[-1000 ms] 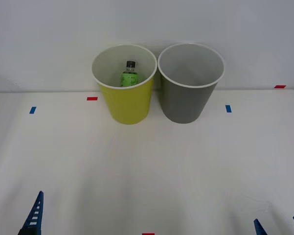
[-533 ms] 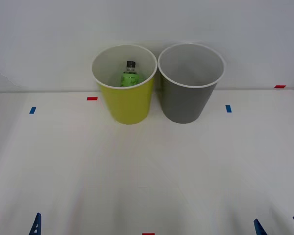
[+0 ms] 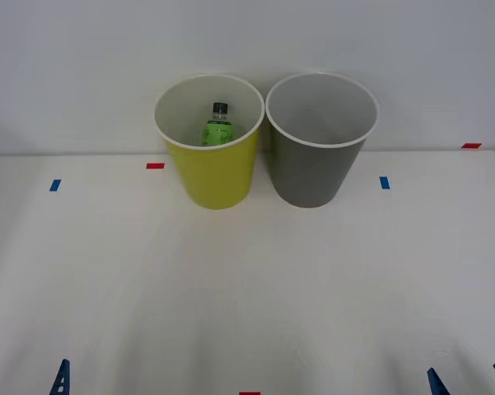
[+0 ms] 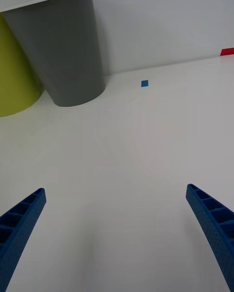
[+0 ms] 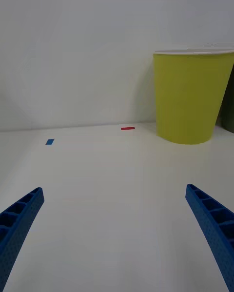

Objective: Put cans in the gray bin and PET bottles in the light green bin.

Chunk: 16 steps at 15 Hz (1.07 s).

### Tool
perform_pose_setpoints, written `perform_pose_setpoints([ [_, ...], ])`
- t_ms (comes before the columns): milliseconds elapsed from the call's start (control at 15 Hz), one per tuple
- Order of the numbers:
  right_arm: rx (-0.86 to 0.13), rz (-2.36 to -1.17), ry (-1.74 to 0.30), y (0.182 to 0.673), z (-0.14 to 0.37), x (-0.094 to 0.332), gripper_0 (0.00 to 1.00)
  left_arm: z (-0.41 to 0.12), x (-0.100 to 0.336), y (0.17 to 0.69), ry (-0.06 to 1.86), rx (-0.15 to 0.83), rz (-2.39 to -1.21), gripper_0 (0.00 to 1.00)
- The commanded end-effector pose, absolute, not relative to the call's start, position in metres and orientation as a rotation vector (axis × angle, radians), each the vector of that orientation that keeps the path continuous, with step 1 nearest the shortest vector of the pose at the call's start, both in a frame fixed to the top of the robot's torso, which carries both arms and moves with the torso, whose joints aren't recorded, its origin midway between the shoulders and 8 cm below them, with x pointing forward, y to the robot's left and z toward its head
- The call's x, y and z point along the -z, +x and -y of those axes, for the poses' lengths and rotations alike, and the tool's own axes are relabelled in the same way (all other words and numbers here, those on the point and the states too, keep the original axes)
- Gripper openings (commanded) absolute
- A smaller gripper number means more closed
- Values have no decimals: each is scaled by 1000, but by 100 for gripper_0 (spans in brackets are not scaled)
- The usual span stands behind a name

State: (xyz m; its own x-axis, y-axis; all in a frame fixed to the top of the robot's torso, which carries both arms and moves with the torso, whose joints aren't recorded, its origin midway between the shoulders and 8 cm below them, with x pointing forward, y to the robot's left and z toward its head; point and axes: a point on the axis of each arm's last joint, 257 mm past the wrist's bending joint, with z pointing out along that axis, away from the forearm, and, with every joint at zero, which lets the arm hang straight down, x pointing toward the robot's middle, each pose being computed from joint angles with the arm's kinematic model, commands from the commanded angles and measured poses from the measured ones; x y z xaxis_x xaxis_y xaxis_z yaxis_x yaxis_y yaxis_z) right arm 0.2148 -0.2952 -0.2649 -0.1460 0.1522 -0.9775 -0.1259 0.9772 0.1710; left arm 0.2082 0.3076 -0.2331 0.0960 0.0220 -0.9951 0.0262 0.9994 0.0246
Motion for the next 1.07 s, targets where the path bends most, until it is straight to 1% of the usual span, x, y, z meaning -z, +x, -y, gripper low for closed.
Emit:
perform_pose_setpoints([
  [67, -241, -1700, 20, 215, 295, 265, 100, -308, 233, 208, 39, 3, -1475, 100],
  [1067, -241, -1700, 20, 215, 295, 265, 100, -308, 233, 208, 39, 3, -1475, 100],
])
